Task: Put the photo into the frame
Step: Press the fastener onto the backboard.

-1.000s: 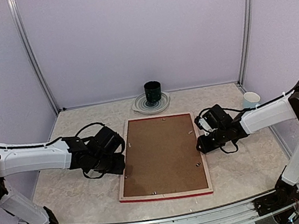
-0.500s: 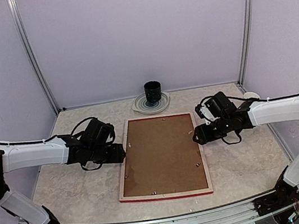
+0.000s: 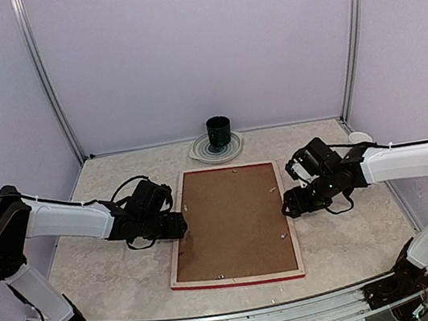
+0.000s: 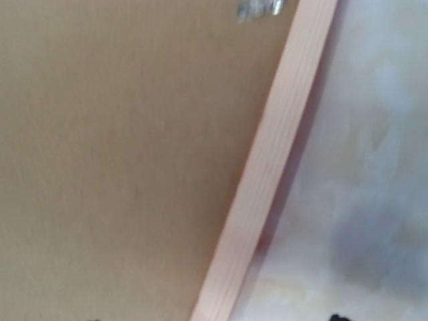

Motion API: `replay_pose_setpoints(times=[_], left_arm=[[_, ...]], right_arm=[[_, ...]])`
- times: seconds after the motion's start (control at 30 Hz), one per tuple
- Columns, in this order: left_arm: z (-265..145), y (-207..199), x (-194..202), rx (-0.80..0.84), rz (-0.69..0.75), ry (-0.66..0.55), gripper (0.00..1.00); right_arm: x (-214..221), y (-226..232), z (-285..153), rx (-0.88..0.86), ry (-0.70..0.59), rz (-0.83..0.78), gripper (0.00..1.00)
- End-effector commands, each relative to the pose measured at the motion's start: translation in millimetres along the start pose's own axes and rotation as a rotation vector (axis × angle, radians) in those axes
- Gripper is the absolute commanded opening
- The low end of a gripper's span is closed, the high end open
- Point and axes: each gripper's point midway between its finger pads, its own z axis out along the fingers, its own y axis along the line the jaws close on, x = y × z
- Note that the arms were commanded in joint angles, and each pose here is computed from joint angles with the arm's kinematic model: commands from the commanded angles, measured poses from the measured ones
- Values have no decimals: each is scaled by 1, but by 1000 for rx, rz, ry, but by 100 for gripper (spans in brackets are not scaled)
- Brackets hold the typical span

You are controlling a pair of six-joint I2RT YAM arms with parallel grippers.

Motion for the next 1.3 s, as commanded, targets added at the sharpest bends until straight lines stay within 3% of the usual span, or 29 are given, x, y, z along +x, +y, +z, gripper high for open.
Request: replay_pose_setpoints(times=[0.0, 0.53, 0.83, 1.27], left_arm=[[13, -1, 2, 23, 3, -10, 60], [16, 19, 10, 15, -114, -52, 43], [13, 19, 15, 41, -141, -60, 42], [13, 15, 17, 76, -123, -76, 42]], right_arm=[[29, -1, 5, 28, 82, 8, 72], [60, 15, 31, 47, 181, -15, 71], [59, 7, 39, 98, 170, -14, 61], [65, 5, 47, 115, 209, -17, 54]])
